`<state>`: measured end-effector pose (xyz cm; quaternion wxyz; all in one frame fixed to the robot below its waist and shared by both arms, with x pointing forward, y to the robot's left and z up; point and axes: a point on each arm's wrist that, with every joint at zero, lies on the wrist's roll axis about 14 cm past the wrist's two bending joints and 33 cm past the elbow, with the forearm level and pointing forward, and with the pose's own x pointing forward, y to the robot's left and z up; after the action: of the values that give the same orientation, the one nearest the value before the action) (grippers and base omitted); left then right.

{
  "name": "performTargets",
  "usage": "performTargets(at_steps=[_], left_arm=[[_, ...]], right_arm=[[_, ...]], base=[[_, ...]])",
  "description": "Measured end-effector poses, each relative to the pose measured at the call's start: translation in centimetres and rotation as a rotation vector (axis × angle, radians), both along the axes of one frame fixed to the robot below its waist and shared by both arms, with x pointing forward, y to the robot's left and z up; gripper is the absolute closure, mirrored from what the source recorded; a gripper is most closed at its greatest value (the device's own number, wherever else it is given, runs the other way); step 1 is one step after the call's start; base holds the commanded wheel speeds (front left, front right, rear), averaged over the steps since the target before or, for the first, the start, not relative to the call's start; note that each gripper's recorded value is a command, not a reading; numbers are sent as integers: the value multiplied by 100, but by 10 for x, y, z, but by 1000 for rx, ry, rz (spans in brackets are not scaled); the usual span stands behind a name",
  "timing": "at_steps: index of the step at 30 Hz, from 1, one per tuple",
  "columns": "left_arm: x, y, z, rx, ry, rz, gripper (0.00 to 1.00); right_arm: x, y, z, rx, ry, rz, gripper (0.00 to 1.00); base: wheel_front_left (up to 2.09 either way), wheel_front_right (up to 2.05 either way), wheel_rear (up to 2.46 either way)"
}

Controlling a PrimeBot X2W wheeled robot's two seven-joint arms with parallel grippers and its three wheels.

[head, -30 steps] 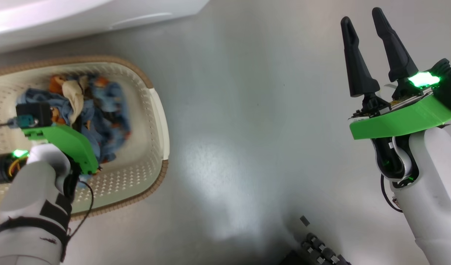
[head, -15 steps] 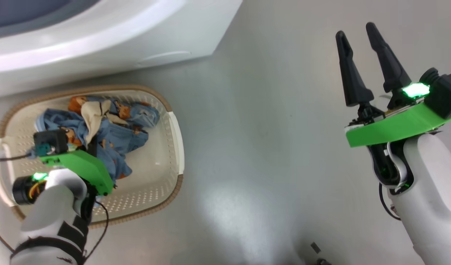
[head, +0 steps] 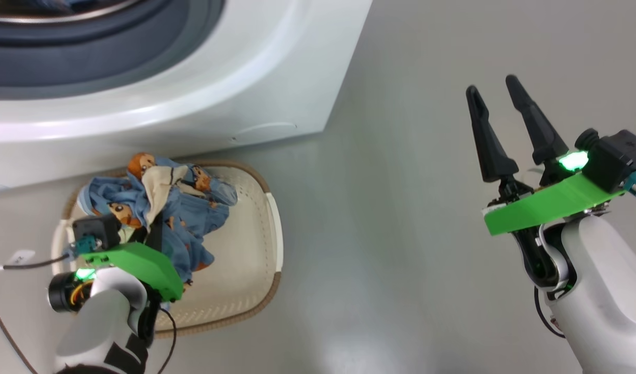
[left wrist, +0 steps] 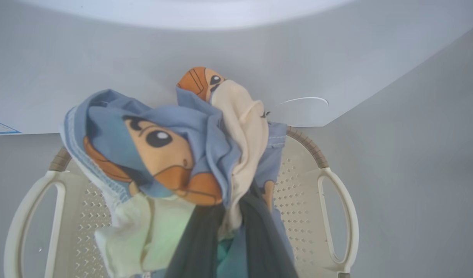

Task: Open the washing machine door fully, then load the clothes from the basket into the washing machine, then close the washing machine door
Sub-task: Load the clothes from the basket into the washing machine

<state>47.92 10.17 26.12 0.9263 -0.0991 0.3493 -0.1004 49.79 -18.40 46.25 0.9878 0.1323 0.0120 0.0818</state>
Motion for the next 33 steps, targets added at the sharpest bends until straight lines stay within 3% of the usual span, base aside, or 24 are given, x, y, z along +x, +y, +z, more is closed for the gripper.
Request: performTargets(at_steps=[13, 33], left_arm=[[-1, -2, 92, -98, -267, 21, 100], [-26, 19, 199, -71, -598, 49, 100]], right_arm=[[-28, 9, 31, 13, -45, 22, 0], [-58, 23, 60, 13, -102, 67, 0]], base=[[0, 0, 0], [0, 0, 0]])
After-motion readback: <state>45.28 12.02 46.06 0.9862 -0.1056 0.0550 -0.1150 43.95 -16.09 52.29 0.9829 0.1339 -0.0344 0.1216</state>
